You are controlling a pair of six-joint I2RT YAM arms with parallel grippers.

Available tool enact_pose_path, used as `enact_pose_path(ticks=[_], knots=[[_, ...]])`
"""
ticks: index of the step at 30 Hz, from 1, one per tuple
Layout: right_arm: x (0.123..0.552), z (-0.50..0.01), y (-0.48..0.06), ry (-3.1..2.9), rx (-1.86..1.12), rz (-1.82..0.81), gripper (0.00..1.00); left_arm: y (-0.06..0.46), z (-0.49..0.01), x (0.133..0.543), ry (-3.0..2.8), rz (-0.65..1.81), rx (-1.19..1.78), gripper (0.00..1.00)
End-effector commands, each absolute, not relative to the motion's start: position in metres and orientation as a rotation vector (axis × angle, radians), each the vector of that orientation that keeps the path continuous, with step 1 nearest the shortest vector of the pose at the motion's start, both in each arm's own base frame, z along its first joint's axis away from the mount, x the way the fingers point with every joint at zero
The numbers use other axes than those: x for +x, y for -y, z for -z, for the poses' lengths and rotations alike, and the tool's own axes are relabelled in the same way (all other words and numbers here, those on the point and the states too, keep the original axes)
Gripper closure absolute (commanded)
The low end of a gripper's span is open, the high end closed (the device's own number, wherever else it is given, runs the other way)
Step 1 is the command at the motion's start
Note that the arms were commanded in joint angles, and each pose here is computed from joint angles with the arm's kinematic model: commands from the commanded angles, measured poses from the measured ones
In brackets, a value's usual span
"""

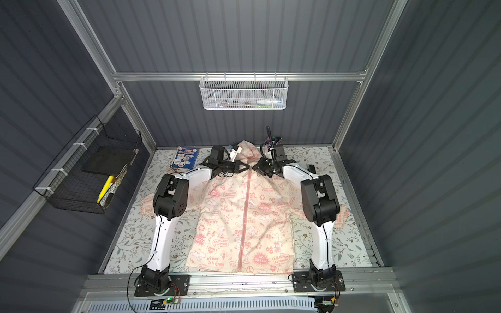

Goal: Unzip the jacket
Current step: Unzip the zipper on the jacket.

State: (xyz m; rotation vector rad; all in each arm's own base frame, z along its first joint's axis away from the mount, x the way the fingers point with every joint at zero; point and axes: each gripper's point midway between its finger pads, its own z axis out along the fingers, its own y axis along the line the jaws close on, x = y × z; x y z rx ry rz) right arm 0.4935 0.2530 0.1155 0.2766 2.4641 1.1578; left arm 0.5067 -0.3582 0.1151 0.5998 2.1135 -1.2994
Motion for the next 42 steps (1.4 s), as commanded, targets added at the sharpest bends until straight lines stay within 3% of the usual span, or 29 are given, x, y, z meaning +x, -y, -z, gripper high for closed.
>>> enact_pose_path(ticks=[1,19,42], knots=[[0.488,-0.143,-0.260,-2.386,0.211,-1.246,0.80,0.358,-0.147,0.504,-2.011,1.301,0.657,1.00],[0.489,-0.174,-0.257,-2.331,0.198,-1.275,0.84,0.343,-0.193,0.509,-1.856,1.067,0.709,1.00],[0.513,-0.220,-0.269,-2.168,0.120,-1.398,0.80,0.347,-0.208,0.496,-1.801,1.077,0.762,1.00]])
